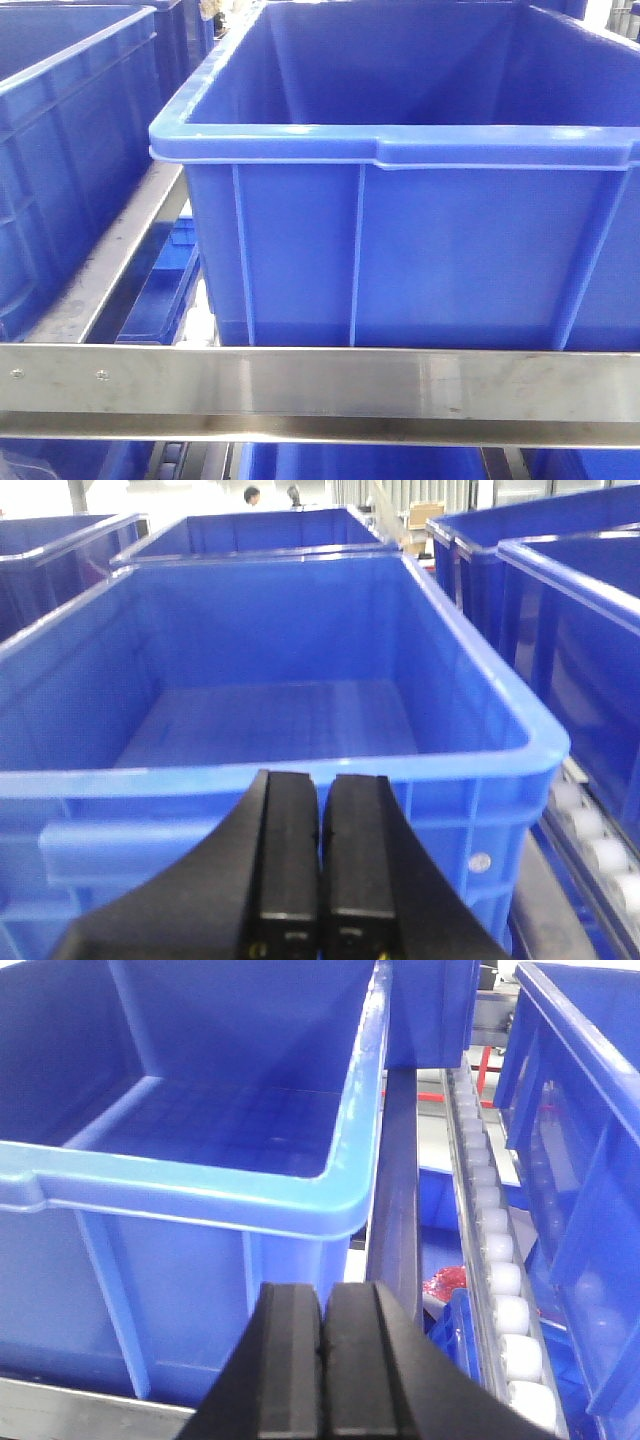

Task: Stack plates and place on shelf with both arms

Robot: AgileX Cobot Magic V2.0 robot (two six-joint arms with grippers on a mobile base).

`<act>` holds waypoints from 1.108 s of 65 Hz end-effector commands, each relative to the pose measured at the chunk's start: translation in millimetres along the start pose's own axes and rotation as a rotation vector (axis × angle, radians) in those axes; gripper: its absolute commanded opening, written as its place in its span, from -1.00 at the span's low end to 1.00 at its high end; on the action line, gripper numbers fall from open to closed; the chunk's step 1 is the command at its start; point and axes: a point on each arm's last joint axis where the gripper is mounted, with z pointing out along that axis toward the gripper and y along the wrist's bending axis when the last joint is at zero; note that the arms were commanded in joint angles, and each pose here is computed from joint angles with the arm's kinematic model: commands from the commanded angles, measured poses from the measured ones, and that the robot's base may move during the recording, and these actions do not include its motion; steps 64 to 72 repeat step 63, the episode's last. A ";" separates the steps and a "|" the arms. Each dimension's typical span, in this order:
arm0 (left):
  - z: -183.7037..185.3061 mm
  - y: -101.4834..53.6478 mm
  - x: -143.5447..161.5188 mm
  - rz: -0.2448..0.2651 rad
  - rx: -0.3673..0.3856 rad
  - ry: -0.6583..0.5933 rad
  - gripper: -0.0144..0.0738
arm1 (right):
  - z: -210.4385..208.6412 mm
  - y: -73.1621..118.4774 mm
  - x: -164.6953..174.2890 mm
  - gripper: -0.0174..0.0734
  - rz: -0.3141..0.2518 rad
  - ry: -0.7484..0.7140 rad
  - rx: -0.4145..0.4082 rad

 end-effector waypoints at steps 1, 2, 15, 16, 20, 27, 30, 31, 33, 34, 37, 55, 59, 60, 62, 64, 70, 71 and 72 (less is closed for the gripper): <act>-2.0 1.0 -6.7 -0.010 -0.013 -0.092 -0.49 | -1.9 -0.8 -9.0 -0.51 -0.011 -0.107 0.012; -2.1 1.0 -7.1 -0.010 -0.014 -0.097 -0.49 | -1.9 -0.8 -9.0 -0.51 -0.011 -0.107 0.012; -2.1 1.0 -7.3 -0.010 -0.014 -0.099 -0.49 | -1.9 -0.8 -9.0 -0.51 -0.011 -0.107 0.012; -2.1 1.0 -7.2 -0.010 -0.014 -0.097 -0.49 | -1.9 -0.8 -9.0 -0.51 -0.011 -0.107 0.012; -2.1 1.0 -7.2 -0.010 -0.014 -0.097 -0.49 | -1.9 -0.8 -9.0 -0.51 -0.011 -0.107 0.012; -2.1 1.0 -7.2 -0.010 -0.014 -0.097 -0.49 | -1.9 -0.8 -9.0 -0.51 -0.011 -0.107 0.012; -2.1 1.0 -7.2 -0.010 -0.014 -0.097 -0.49 | -1.9 -0.8 -9.0 -0.51 -0.011 -0.107 0.012; -2.1 1.0 -7.2 -0.010 -0.014 -0.097 -0.49 | -1.9 -0.8 -9.0 -0.51 -0.011 -0.107 0.012; -2.1 1.0 -7.2 -0.010 -0.014 -0.097 -0.49 | -1.9 -0.8 -9.0 -0.51 -0.011 -0.107 0.012; -2.1 1.0 -7.2 -0.010 -0.014 -0.097 -0.49 | -1.9 -0.8 -9.0 -0.51 -0.011 -0.107 0.012; -2.1 1.0 -7.2 -0.010 -0.014 -0.097 -0.49 | -1.9 -0.8 -9.0 -0.51 -0.011 -0.107 0.012; -2.1 1.0 -7.2 -0.010 -0.014 -0.097 -0.49 | -1.9 -0.8 -9.0 -0.51 -0.011 -0.107 0.012; -2.1 1.0 -7.2 -0.010 -0.014 -0.097 -0.49 | -1.9 -0.8 -9.0 -0.51 -0.011 -0.107 0.012; -2.1 1.0 -7.2 -0.010 -0.014 -0.097 -0.49 | -1.9 -0.8 -9.0 -0.51 -0.011 -0.107 0.012; -2.1 1.0 -7.2 -0.010 -0.014 -0.097 -0.49 | -1.9 -0.8 -9.0 -0.51 -0.011 -0.107 0.012; -2.1 1.0 -7.2 -0.010 -0.014 -0.097 -0.49 | -1.9 -0.8 -9.0 -0.51 -0.011 -0.107 0.012; -2.1 1.0 -7.2 -0.010 -0.014 -0.097 -0.49 | -1.9 -0.8 -9.0 -0.51 -0.011 -0.107 0.012; -2.1 1.0 -7.2 -0.010 -0.014 -0.097 -0.49 | -1.9 -0.8 -9.0 -0.51 -0.011 -0.107 0.012; -2.1 1.0 -7.2 -0.010 -0.014 -0.097 -0.49 | -1.9 -0.8 -9.0 -0.51 -0.011 -0.107 0.012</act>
